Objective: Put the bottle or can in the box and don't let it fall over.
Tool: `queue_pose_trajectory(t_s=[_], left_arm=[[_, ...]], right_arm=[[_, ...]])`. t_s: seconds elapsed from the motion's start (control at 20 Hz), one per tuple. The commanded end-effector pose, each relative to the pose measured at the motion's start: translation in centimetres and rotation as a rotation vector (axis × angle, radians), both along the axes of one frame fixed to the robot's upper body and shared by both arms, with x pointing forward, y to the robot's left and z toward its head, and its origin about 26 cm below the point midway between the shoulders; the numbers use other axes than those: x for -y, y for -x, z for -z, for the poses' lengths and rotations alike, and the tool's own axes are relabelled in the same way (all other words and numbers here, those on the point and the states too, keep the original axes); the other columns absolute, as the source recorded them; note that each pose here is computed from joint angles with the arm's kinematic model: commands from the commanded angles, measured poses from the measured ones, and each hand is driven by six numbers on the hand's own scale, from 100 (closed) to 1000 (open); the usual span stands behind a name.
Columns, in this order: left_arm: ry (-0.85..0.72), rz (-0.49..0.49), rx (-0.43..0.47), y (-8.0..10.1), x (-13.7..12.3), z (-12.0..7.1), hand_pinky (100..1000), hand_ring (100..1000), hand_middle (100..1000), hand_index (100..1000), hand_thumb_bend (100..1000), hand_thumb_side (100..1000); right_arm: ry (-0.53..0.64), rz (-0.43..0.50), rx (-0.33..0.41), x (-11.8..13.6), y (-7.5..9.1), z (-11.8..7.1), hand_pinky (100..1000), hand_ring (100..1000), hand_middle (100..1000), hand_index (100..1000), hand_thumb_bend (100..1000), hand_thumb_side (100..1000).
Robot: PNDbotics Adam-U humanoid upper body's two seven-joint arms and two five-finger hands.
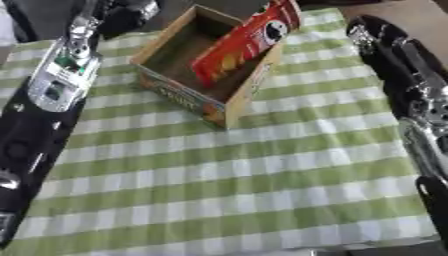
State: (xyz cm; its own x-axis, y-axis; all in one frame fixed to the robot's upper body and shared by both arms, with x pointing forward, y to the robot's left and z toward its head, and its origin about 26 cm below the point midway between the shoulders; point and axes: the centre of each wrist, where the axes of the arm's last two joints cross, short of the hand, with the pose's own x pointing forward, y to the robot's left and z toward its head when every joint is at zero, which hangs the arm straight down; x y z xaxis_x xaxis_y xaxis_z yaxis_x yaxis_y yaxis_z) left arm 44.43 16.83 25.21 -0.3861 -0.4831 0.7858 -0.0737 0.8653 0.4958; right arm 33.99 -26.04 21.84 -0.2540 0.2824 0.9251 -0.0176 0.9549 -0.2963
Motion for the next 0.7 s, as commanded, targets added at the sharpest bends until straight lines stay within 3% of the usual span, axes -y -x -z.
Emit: queue_pose_trajectory(t_s=[0.05, 0.3, 0.7], left_arm=[[0.047, 0.013, 0.106, 2.3, -2.2, -2.9, 955, 676, 789, 804, 439, 507], [0.087, 0.006, 0.159, 5.5, -5.5, -3.5, 936, 657, 805, 789, 374, 503], [0.111, -0.097, 0.209, 9.3, -10.1, -2.6, 930, 660, 814, 788, 276, 539]], right_arm=[[0.011, 0.020, 0.030, 0.7, 0.2, -0.9, 1000, 995, 975, 956, 100, 666], [0.006, 0.038, 0.032, 1.1, 0.3, -0.8, 1000, 996, 975, 955, 100, 666], [0.009, 0.058, 0.024, 1.5, 0.4, -0.7, 1000, 1000, 979, 955, 100, 704]])
